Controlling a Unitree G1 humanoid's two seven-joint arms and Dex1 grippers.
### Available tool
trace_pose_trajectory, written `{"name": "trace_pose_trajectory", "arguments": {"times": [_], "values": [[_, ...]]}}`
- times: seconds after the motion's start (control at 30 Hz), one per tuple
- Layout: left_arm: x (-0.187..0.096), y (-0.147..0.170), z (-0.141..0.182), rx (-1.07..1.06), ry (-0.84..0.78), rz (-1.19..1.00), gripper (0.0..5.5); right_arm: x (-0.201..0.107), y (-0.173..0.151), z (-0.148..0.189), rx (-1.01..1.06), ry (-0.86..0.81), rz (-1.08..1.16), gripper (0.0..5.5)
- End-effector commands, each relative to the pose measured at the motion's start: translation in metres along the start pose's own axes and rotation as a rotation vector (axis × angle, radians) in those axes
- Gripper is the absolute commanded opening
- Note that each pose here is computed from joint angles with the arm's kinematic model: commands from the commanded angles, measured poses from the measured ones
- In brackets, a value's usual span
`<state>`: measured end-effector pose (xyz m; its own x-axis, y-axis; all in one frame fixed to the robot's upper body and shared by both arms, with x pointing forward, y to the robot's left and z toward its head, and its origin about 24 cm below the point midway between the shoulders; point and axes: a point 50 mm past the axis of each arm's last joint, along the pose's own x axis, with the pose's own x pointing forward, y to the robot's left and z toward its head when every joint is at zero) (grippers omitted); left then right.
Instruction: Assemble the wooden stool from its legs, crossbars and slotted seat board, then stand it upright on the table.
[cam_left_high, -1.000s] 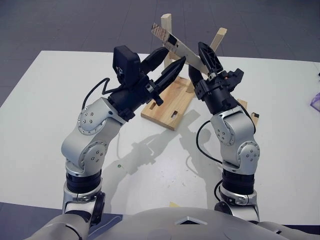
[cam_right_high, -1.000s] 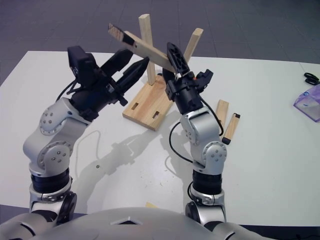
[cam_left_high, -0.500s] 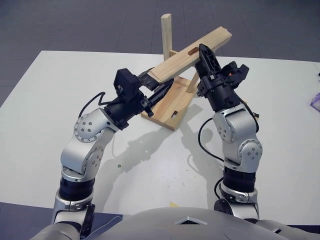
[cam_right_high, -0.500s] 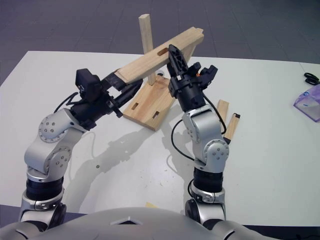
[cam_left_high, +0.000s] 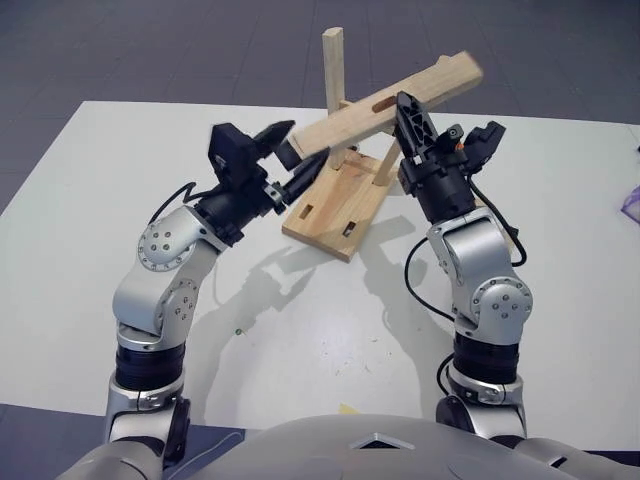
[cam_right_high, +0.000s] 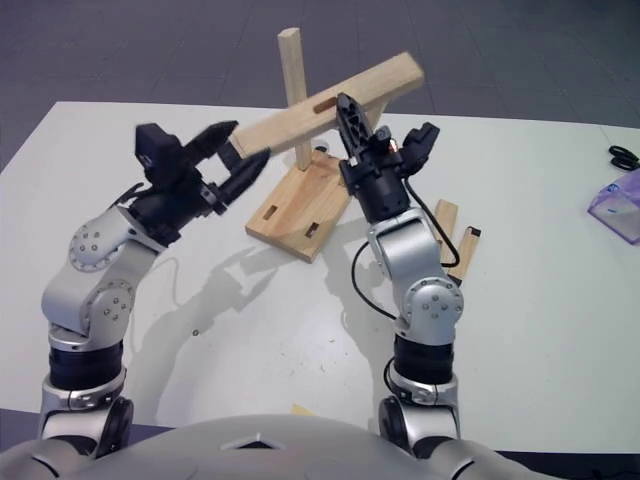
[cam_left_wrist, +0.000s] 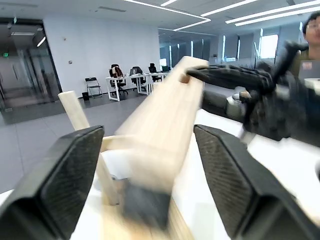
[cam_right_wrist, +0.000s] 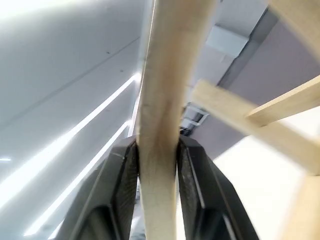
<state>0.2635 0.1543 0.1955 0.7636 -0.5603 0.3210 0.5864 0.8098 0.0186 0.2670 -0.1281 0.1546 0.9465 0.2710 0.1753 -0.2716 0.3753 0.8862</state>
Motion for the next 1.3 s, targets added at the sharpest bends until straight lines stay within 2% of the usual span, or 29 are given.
{"name": "trace_pose_trajectory", "arguments": {"times": [0.03,0.17,0.3,0.43,0.6,0.77,0.9,1.0,1.07,1.17,1.3], "values": [[0.000,0.013,0.011,0.011,-0.010,0.058,4.12,-0.013,-0.027,0.006,-0.155,-0.019,-0.143,1.04],[-0.001,0.011,-0.005,0.069,0.071,0.082,4.82,-0.012,-0.030,0.006,-0.217,-0.025,-0.156,1.03],[-0.002,0.005,-0.039,0.183,0.222,0.098,5.39,-0.013,-0.028,0.003,-0.275,-0.009,-0.143,1.03],[-0.015,0.013,-0.068,0.284,0.349,0.208,5.40,-0.011,-0.030,0.000,-0.296,0.036,-0.140,1.03],[-0.016,0.029,-0.086,0.316,0.385,0.345,5.40,-0.011,-0.035,-0.002,-0.320,0.092,-0.170,1.03],[-0.024,0.052,-0.123,0.355,0.529,0.439,5.40,-0.010,-0.047,-0.001,-0.481,0.117,-0.286,1.03],[-0.021,0.043,-0.139,0.305,0.544,0.402,5.40,-0.007,-0.056,0.011,-0.627,0.094,-0.372,1.03],[-0.026,0.034,-0.144,0.246,0.535,0.394,5.40,-0.007,-0.060,0.026,-0.899,0.092,-0.432,1.03],[-0.032,0.030,-0.146,0.244,0.540,0.398,5.40,-0.005,-0.060,0.032,-0.966,0.075,-0.443,1.03],[-0.038,0.024,-0.146,0.232,0.542,0.397,5.40,-0.003,-0.060,0.034,-0.999,0.044,-0.426,1.03],[-0.038,0.018,-0.144,0.226,0.539,0.384,5.40,-0.007,-0.073,0.027,-0.891,0.117,-0.369,1.03]]}}
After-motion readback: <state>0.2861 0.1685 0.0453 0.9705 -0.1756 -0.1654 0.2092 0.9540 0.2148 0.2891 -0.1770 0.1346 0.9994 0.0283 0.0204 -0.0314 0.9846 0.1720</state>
